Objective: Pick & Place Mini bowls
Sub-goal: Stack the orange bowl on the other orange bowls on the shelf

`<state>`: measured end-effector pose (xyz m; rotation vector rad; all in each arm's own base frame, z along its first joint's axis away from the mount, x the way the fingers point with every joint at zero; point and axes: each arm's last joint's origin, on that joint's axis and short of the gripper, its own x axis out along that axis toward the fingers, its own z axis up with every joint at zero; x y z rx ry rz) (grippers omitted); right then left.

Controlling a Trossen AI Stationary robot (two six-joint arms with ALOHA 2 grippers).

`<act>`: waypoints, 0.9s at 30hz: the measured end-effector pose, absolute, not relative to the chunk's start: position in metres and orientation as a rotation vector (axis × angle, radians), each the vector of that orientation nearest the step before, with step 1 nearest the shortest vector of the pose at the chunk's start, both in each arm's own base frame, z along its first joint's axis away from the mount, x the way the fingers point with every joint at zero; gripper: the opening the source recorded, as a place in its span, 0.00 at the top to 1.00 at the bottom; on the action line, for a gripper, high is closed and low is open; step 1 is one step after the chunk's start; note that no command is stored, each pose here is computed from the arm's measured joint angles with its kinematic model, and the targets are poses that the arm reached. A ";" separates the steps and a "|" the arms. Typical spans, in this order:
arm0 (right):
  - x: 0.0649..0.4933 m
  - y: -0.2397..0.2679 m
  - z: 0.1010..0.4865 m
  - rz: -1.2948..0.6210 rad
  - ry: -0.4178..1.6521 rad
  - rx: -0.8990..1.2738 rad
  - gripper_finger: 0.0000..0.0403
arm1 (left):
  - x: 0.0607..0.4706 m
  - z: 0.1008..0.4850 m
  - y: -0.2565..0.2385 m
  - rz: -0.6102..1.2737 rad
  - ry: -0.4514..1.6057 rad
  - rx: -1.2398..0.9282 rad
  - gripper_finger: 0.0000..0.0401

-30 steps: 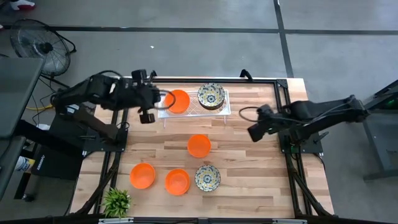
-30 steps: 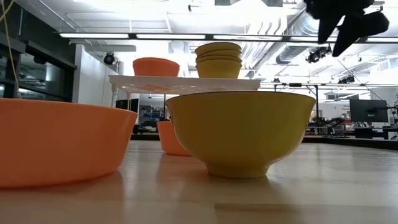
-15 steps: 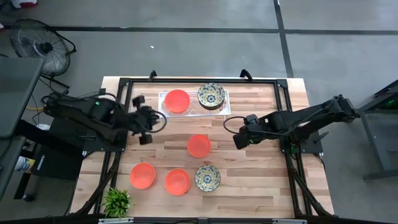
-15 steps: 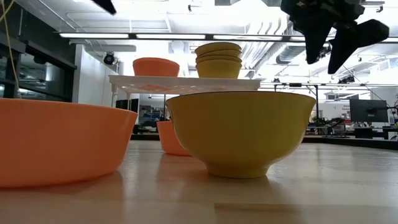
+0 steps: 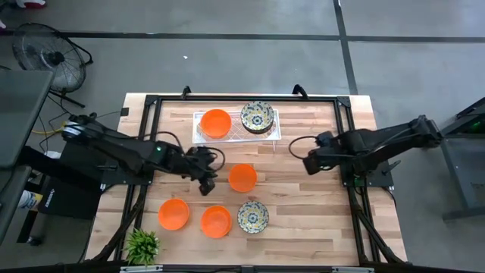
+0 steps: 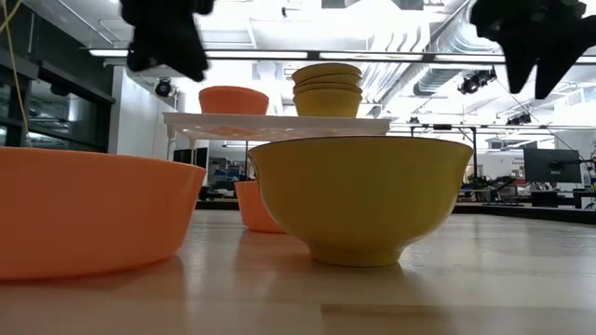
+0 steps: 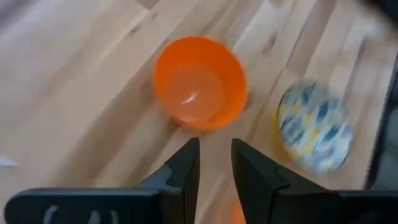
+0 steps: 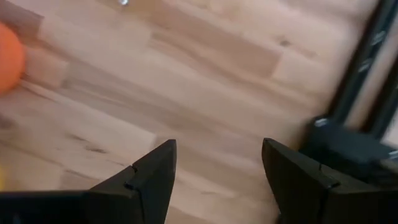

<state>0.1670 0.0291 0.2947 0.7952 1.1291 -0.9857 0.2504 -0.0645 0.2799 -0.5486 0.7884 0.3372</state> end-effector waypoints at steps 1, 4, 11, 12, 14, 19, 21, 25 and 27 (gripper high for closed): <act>0.162 0.028 0.297 -0.981 1.135 0.767 0.44 | 0.257 0.276 -0.066 0.357 0.777 -0.605 0.78; 0.146 0.023 0.304 -0.957 1.159 0.673 0.44 | 0.273 0.261 -0.071 0.417 0.763 -0.721 0.78; 0.108 0.013 0.322 -0.827 1.059 0.530 0.44 | 0.307 0.223 -0.080 0.572 0.699 -0.990 0.78; 0.102 0.011 0.323 -0.814 1.047 0.512 0.44 | 0.309 0.218 -0.080 0.607 0.695 -1.021 0.78; 0.092 0.008 0.327 -0.771 1.021 0.489 0.44 | 0.315 0.208 -0.082 0.655 0.670 -1.087 0.78; 0.065 0.002 0.334 -0.686 0.943 0.475 0.44 | 0.326 0.199 -0.080 0.723 0.676 -1.130 0.78; 0.055 0.000 0.336 -0.666 0.912 0.481 0.44 | 0.329 0.201 -0.079 0.743 0.699 -1.118 0.78; 0.044 -0.002 0.337 -0.637 0.875 0.498 0.44 | 0.330 0.214 -0.075 0.787 0.741 -1.092 0.78; 0.041 -0.003 0.337 -0.620 0.875 0.497 0.44 | 0.328 0.218 -0.074 0.818 0.782 -1.066 0.78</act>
